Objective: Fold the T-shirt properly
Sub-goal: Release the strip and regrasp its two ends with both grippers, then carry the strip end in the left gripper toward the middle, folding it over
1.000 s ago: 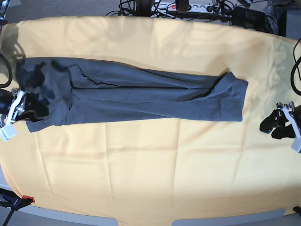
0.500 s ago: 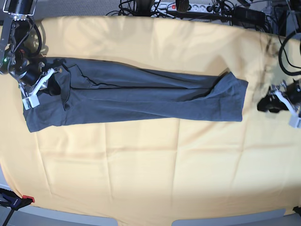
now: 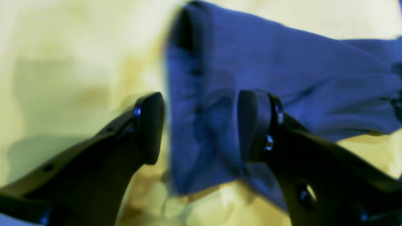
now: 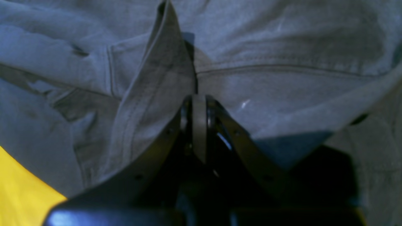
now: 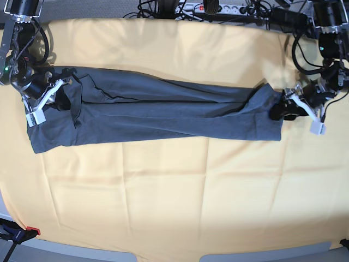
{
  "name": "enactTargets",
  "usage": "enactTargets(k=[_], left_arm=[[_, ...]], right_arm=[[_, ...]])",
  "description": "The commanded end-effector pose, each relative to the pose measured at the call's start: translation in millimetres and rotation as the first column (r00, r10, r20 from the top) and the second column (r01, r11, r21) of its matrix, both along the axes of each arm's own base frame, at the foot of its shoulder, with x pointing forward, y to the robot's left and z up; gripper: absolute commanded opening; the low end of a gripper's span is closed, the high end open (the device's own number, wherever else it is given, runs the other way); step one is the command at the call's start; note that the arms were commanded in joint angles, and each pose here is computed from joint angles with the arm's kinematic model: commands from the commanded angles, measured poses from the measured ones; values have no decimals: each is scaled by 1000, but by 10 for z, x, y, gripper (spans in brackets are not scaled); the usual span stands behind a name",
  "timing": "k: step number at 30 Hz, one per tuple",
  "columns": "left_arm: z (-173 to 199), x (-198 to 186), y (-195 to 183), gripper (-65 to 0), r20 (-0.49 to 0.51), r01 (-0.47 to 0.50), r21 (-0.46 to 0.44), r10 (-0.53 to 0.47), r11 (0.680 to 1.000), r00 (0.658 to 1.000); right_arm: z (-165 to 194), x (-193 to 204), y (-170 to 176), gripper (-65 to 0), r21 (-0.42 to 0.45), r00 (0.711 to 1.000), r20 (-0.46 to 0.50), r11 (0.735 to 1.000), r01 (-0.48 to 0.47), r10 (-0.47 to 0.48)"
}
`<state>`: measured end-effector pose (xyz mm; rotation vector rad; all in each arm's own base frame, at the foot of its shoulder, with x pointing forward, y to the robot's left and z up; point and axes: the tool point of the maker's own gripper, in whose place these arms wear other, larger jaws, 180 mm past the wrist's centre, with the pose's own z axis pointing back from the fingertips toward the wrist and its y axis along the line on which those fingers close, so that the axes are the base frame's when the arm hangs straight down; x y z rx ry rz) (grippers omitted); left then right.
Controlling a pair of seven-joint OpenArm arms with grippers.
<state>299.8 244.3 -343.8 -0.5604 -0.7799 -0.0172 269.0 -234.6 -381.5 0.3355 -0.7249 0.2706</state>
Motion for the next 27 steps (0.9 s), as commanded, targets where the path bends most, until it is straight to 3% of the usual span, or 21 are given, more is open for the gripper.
enactTargets(k=[1,8,12,18,27], left_arm=[[64,33,8,-266,15,11,12,-11,1000,1000],[62,53,-129,-273,32,13,-40,-11,999,999],[171,34,-250,-390,77,74,-94,-67,993,995],[184,37,-254,-650,86,80,-94,-72,992,994],[304,127,25,-650,123,54,7,-54,999,991]], right_arm=[[71,43,-65,-650,-27,1000,15,1000,-5,6],[70,42,-64,-650,-27,1000,15,1000,-6,6],[72,43,-66,-650,-27,1000,15,1000,-5,6],[132,69,-1,-650,27,999,35,1000,-3,3],[184,88,50,-650,71,999,50,997,-3,0]])
